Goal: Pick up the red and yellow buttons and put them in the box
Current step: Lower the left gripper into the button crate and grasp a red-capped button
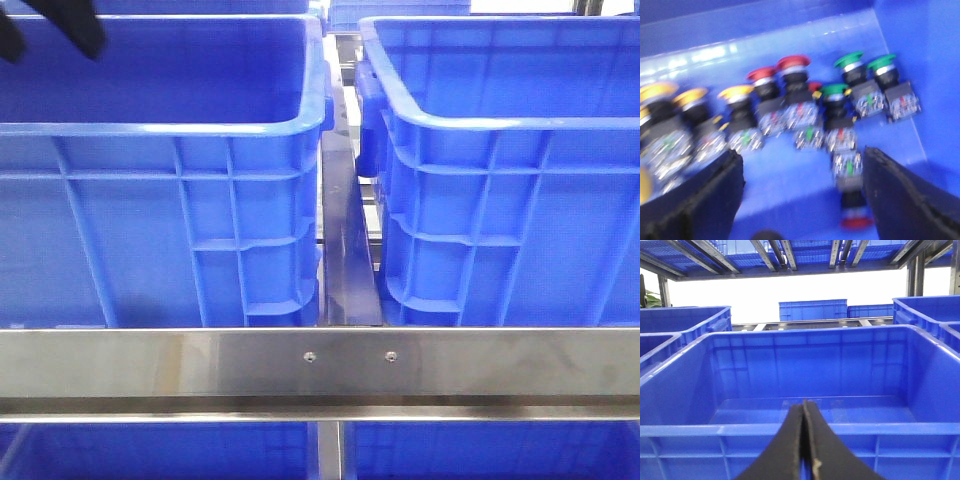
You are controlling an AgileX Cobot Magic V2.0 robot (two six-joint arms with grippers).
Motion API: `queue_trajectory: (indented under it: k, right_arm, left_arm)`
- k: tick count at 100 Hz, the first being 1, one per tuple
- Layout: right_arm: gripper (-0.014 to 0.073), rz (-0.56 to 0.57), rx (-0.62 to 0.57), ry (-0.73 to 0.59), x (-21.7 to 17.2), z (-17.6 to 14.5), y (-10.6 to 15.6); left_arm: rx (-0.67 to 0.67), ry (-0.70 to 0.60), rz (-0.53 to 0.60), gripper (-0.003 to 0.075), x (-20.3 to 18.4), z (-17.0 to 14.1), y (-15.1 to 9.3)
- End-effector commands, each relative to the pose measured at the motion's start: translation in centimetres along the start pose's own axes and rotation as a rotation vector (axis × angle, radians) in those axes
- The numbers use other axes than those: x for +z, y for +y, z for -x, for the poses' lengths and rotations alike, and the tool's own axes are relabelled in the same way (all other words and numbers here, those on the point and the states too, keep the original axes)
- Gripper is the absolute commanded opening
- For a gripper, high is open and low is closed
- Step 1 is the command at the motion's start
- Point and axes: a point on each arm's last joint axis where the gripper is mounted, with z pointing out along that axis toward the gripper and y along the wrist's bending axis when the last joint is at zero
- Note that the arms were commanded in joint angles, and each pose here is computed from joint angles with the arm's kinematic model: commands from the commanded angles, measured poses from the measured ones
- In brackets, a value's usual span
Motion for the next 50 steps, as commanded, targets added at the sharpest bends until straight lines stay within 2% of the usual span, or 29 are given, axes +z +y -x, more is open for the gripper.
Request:
queue_trajectory:
  k: [1,50]
  right_arm:
    - [-0.0068,0.002,-0.008,-0.129,-0.3,1.6,0.0]
    - [-0.0068,0.002,-0.008,-0.129,-0.3,1.6,0.0]
  left_arm:
    - [-0.007,-0.098,-0.026,0.0475,-0.2,2.4,-0.8]
    - [-0.026,0.016,-0.023,0.0475,8.4,3.1,-0.9]
